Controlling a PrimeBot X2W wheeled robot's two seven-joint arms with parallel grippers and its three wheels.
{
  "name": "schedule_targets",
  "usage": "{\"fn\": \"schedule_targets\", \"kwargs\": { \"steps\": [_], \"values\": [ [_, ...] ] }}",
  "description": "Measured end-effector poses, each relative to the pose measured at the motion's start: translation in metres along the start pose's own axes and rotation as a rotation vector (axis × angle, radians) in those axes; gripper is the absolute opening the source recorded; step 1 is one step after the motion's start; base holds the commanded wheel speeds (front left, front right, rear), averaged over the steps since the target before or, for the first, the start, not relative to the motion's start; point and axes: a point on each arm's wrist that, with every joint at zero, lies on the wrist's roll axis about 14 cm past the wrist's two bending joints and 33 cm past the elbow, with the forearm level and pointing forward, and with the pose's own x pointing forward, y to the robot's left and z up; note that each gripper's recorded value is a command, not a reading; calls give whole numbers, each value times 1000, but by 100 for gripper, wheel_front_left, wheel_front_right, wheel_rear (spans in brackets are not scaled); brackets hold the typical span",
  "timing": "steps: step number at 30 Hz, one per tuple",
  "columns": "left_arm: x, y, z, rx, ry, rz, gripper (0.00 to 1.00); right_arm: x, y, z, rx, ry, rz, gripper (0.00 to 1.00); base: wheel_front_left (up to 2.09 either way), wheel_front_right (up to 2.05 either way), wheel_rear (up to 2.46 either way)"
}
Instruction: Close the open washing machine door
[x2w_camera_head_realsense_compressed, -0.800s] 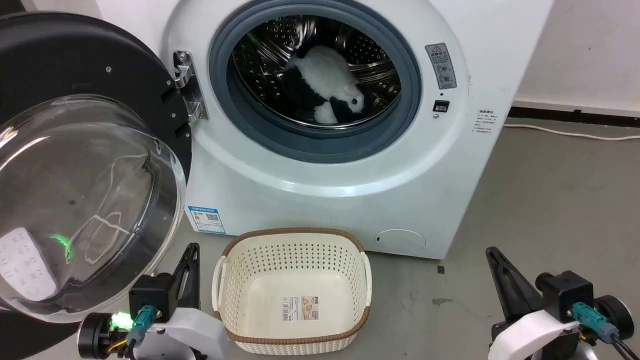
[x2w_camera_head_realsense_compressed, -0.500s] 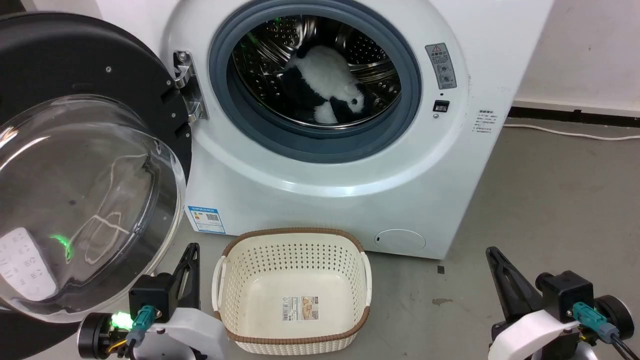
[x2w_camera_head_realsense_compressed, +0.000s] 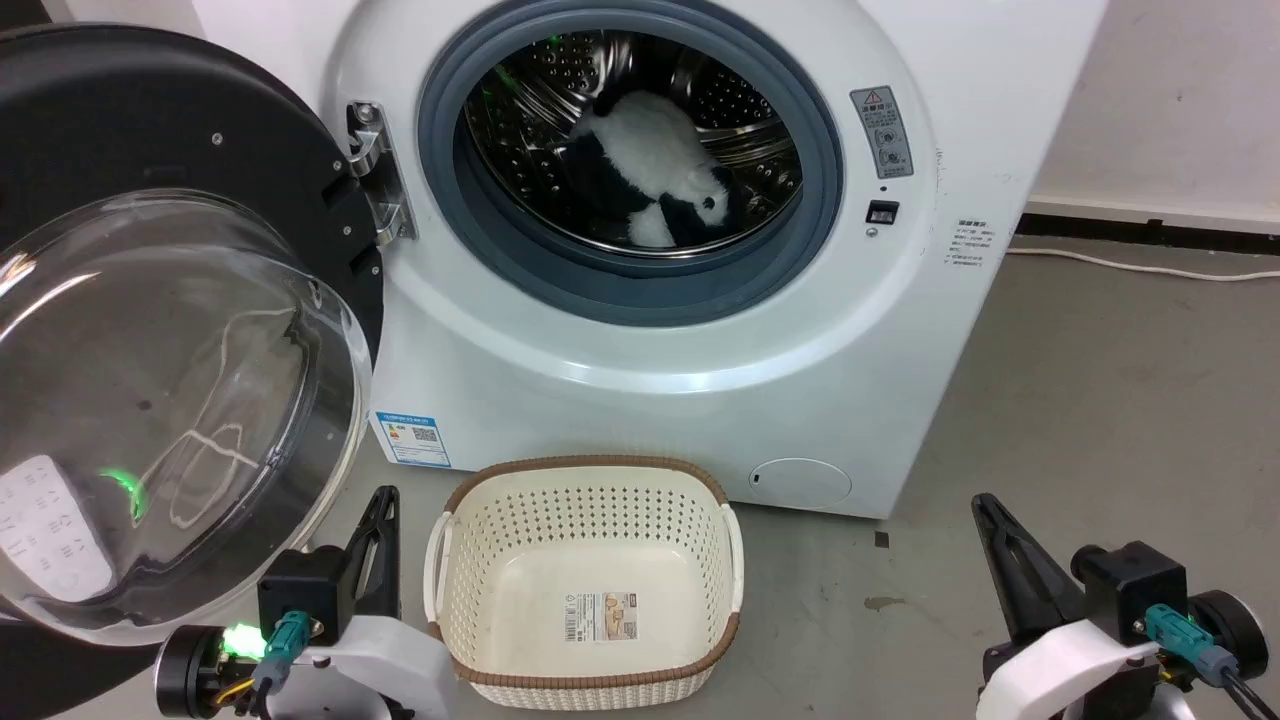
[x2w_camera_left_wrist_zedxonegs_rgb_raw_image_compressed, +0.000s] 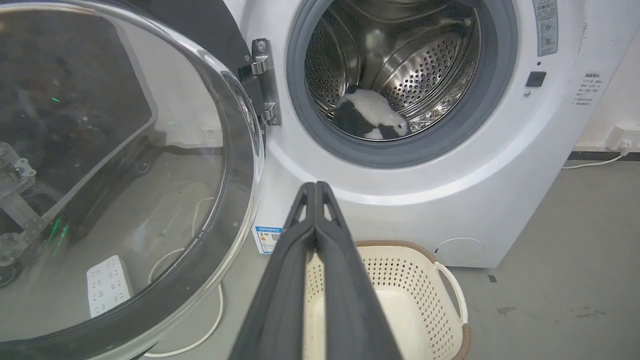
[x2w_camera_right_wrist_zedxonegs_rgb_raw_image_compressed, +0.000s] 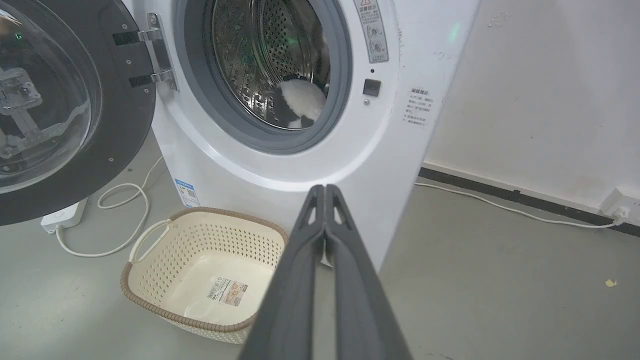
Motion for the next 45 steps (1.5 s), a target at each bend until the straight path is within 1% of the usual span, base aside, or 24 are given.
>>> {"fn": "schedule_targets", "kwargs": {
  "steps": [16,17,35,45],
  "values": [
    [0,0,0,0,0,1,0,0,0,0,0,0,0,0,0,0,0],
    [0,0,-1,-3,2,0,100,-1,0,-2,7,1,-3,100,0,0,0],
    [-1,-5,2,-1,-17,-14,100,1,-2,0,17,-11,-6,100,0,0,0],
    [-10,4,8,4,-49,11,100,7,12,6,32,-47,37,100,0,0,0]
  ]
}}
